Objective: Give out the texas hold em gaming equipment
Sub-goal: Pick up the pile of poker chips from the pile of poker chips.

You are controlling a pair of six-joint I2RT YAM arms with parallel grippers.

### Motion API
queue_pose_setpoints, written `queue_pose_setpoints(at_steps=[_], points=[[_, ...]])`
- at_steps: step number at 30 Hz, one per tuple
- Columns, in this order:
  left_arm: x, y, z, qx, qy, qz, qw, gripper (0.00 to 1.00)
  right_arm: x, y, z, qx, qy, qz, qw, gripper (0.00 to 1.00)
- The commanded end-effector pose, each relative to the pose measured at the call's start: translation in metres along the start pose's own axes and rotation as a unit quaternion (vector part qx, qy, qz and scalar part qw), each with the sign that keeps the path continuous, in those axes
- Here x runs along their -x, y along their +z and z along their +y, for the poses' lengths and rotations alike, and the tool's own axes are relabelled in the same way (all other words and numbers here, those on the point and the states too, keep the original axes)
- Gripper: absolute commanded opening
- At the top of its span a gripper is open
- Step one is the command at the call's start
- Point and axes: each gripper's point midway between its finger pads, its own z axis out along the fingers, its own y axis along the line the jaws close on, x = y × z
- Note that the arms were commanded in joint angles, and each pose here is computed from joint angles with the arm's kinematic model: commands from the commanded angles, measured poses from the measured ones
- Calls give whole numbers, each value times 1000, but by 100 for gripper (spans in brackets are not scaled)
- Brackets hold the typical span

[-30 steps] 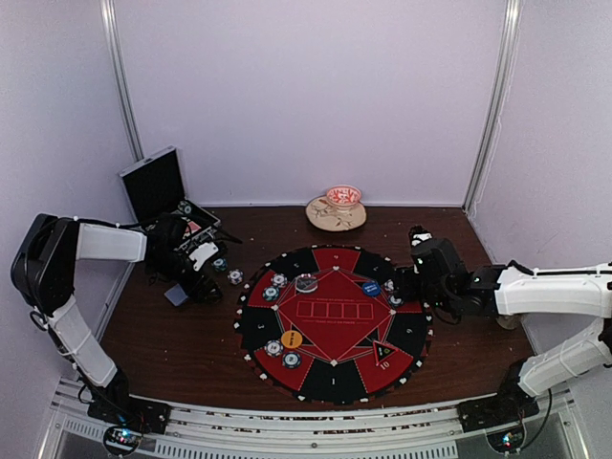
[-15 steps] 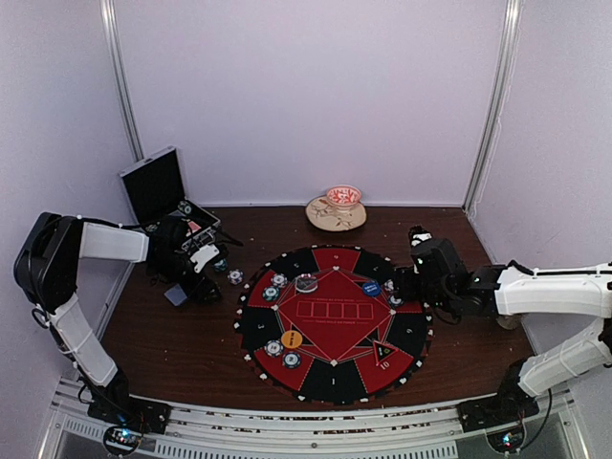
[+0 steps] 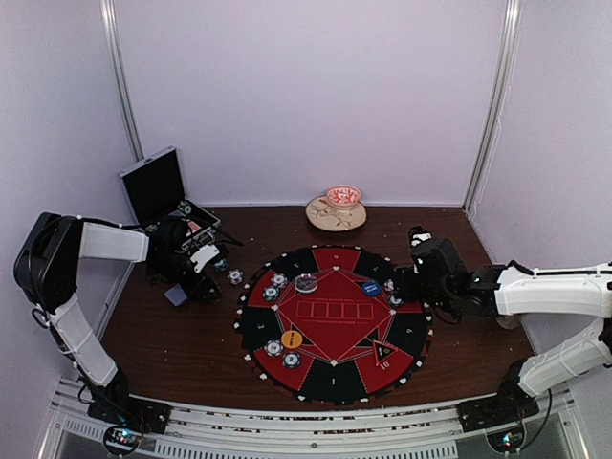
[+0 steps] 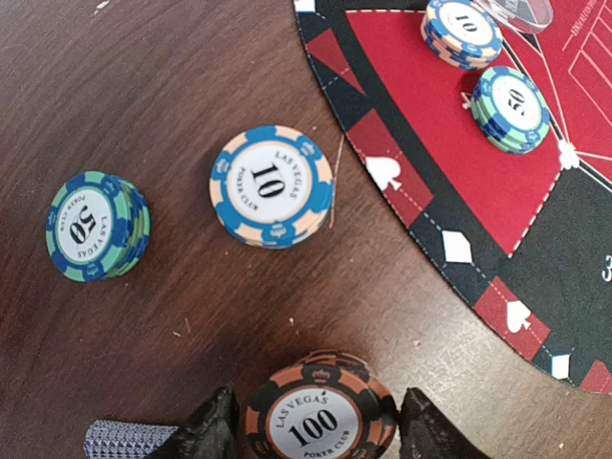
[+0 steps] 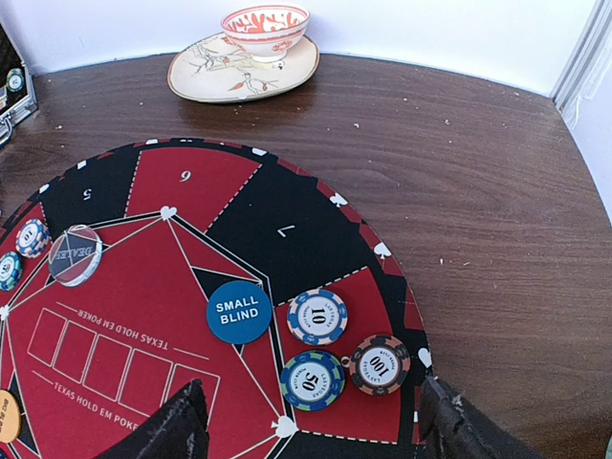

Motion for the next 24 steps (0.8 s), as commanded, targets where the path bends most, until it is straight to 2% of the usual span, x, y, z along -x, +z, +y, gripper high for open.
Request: queue_pose_setpoints(at_steps=[1, 10, 20, 24], points=[[13, -4, 4, 0, 9, -22, 1000, 57, 4, -3, -4, -7, 1, -12, 1000, 77], [12, -4, 2, -5, 10, -22, 1000, 40, 3, -3, -4, -7, -1, -11, 1000, 77], [15, -9, 1, -3, 11, -28, 1000, 33, 5, -5, -4, -5, 0, -14, 1000, 77], [19, -13, 1, -1, 14, -34, 999, 26, 5, -5, -4, -5, 1, -14, 1000, 77]])
